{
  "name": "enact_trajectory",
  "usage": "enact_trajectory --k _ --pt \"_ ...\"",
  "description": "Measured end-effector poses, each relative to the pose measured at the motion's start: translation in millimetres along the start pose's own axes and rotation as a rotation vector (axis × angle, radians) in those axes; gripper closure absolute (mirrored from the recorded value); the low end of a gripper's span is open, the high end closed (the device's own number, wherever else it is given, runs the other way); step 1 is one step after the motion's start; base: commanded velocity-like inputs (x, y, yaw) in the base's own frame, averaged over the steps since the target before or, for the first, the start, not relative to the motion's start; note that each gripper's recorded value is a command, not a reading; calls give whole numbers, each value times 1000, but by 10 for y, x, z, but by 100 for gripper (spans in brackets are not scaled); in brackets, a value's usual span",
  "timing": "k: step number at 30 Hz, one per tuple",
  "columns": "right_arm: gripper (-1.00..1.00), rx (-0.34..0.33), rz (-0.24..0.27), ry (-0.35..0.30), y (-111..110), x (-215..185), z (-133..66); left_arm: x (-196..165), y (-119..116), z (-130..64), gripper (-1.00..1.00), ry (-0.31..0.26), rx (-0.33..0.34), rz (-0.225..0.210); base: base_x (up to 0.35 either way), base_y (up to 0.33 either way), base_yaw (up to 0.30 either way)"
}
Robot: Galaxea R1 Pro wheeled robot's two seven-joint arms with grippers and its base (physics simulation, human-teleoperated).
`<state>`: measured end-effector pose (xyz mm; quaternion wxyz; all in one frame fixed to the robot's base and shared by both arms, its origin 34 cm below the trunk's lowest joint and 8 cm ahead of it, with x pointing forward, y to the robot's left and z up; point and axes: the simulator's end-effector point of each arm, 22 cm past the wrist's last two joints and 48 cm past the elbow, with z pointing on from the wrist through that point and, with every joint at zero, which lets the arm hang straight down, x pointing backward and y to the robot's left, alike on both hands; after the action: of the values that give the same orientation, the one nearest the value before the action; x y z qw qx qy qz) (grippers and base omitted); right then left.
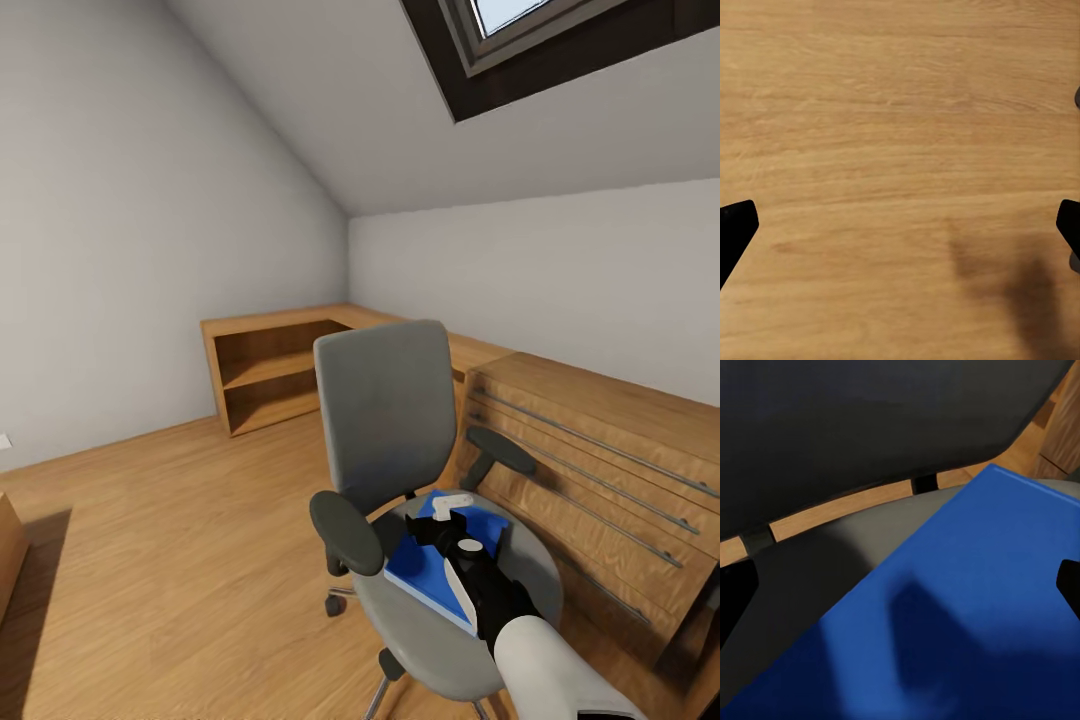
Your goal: In the bedroom, organize the workspace by keeping the computer under the desk, ensuring the monitor is on the desk, placing the keyboard on the desk next to the monitor, placing the mouse on the desk next to the keyboard, moving the folder from the swivel chair onto the desk next to the mouse, stacking the notebook on top of the folder with the pen on top of the notebook, and positioning the swivel chair next to the desk.
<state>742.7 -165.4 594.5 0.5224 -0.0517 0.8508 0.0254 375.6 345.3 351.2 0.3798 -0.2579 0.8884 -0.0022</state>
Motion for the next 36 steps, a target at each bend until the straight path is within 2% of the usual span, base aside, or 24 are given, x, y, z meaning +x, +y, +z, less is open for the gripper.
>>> enact_trajectory --k 8,16,36 --pt "-100 -1 -1 0 3 1 0 0 0 0 -100 0 0 0 0 0 0" --pt "-100 -1 -1 0 10 170 45 137 51 98 -100 0 0 0 0 0 0" --pt "-100 1 -2 0 -2 172 45 137 53 98 -100 0 -1 0 0 0 0"
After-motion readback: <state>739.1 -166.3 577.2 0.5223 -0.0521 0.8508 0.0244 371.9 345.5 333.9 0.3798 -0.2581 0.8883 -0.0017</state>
